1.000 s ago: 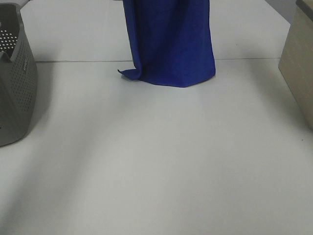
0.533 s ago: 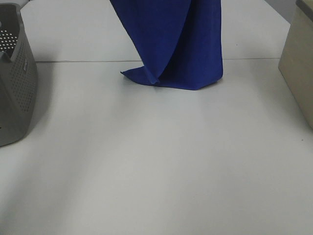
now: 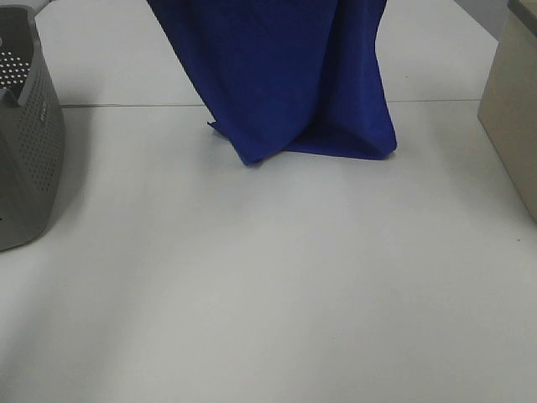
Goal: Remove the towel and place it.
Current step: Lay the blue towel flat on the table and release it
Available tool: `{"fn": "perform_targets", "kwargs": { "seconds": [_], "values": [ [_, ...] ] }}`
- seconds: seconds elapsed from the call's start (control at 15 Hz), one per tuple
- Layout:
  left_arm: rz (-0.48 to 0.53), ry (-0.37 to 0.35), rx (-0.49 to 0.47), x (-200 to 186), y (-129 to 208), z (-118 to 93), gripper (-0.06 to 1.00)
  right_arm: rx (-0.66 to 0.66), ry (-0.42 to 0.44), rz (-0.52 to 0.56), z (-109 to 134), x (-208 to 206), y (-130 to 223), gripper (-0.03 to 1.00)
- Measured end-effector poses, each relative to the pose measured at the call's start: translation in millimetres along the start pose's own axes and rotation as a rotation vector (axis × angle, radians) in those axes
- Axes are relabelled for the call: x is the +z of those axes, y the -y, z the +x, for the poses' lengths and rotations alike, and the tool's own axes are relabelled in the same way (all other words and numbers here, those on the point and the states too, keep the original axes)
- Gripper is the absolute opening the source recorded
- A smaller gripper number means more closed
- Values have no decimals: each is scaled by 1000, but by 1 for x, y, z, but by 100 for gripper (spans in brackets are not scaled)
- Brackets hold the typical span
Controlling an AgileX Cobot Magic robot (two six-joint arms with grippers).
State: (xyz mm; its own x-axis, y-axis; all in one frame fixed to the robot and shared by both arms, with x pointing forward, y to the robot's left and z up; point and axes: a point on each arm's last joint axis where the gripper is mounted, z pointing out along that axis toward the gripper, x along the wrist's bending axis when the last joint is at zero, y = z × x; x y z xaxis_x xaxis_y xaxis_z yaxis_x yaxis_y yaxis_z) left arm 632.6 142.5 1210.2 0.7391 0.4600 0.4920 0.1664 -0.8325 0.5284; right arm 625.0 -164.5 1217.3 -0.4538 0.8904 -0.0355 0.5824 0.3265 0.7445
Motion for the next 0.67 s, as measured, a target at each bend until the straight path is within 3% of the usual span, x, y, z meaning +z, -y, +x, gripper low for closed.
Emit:
{"fn": "perform_targets", "kwargs": {
  "seconds": [0.2,0.27,0.33,0.47,0.67],
  "values": [
    [-22,0,-154,-30,1,-5,0,30,-93,132,9,-3,12,1],
    [-9,1,-157,-33,4,-8,0,33,-103,136,10,-3,12,1],
    [32,48,-99,-45,14,-28,0,43,-119,164,12,-5,19,1],
    [18,121,-30,-62,22,-51,0,55,-125,211,15,-12,33,1],
    [-4,194,-29,-86,38,-78,0,78,-138,267,21,-32,59,1]
  ]
}}
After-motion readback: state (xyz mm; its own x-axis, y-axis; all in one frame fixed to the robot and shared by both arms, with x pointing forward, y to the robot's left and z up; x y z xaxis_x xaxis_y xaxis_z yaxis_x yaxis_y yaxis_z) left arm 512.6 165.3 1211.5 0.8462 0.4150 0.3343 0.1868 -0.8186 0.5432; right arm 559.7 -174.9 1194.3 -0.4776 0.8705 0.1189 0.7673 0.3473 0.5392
